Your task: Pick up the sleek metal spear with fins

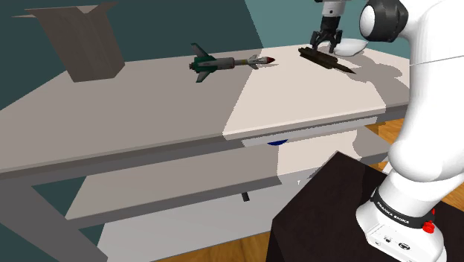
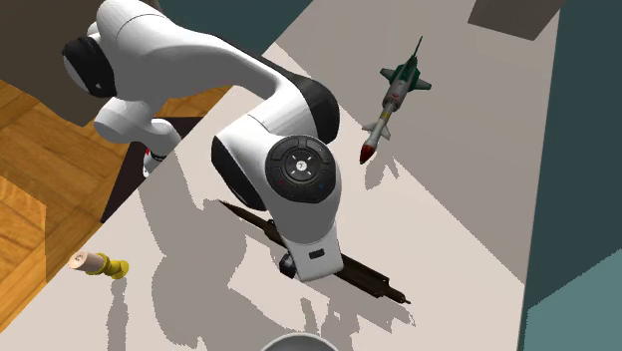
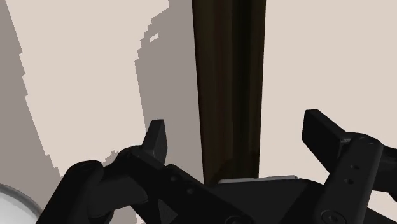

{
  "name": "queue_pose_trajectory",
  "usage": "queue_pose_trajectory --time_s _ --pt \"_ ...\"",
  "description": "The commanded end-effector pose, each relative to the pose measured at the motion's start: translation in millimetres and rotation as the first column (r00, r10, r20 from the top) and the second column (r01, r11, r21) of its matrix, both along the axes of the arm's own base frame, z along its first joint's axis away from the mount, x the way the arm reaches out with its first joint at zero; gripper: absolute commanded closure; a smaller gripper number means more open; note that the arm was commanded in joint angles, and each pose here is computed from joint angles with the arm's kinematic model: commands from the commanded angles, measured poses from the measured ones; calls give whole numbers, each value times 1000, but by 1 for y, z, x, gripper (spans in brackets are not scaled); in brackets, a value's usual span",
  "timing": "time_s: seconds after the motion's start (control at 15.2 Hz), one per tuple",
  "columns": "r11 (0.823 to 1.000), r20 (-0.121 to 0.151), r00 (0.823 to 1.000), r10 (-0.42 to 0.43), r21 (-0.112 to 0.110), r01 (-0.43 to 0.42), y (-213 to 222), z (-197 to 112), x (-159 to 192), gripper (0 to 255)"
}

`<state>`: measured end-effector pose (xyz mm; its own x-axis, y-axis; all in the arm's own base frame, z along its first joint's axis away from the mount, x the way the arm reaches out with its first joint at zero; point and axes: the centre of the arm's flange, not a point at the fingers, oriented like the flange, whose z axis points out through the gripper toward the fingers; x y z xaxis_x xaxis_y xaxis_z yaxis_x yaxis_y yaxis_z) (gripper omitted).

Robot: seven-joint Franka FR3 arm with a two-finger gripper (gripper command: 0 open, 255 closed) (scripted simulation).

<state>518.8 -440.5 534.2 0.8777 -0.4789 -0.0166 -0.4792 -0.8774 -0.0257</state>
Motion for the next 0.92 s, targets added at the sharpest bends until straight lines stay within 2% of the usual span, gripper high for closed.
queue_pose_trajectory --time_s 0.0,0.4,0.46,0.86 --pt "1000 0 1000 -2 -1 2 -2 -11 0 0" --pt "1000 0 1000 -2 -1 2 -2 -35 0 0" --pt "1000 -1 1000 -2 -1 2 -2 -35 0 255" --pt "1000 -1 1000 -2 -1 2 -2 -35 0 255"
